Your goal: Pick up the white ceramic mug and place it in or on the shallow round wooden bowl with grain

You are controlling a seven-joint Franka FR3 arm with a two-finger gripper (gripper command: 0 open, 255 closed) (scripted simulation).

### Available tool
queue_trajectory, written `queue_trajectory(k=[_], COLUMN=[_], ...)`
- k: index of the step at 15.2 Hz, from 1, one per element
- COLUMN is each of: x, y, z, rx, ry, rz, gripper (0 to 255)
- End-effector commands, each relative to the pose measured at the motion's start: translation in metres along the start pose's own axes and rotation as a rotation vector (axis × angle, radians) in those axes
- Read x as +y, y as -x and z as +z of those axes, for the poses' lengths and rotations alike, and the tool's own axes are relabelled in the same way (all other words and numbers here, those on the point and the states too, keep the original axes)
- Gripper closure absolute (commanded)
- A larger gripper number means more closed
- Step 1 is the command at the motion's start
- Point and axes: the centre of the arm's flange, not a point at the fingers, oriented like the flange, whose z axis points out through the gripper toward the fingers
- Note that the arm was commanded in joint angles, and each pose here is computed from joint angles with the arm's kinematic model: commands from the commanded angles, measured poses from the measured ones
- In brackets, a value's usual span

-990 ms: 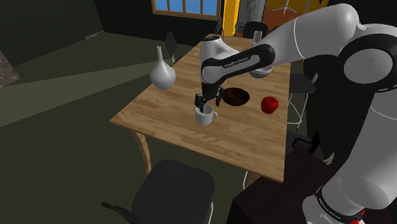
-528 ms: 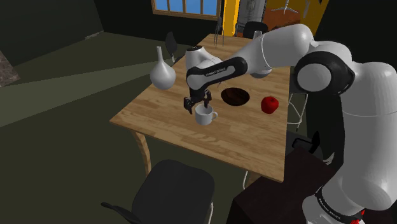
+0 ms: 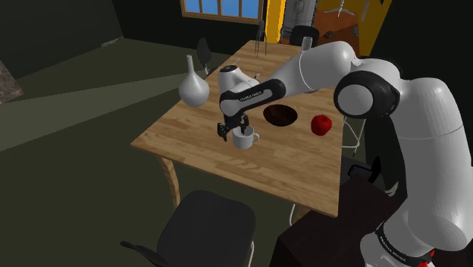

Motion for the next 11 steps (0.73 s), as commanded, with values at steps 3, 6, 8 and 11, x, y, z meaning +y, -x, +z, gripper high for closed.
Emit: queue_trajectory(k=[3,6,8,11], x=[-0.0004,-0.0004,-0.0004,-0.0004], y=[0.0005,0.0005,0.0005,0.0005], z=[0.0088,0.0088,0.0088,0.0088], rx=[0.000,0.000,0.000,0.000], ry=[0.000,0.000,0.000,0.000], rz=[0.000,0.000,0.000,0.000], gripper=[0,0,0,255])
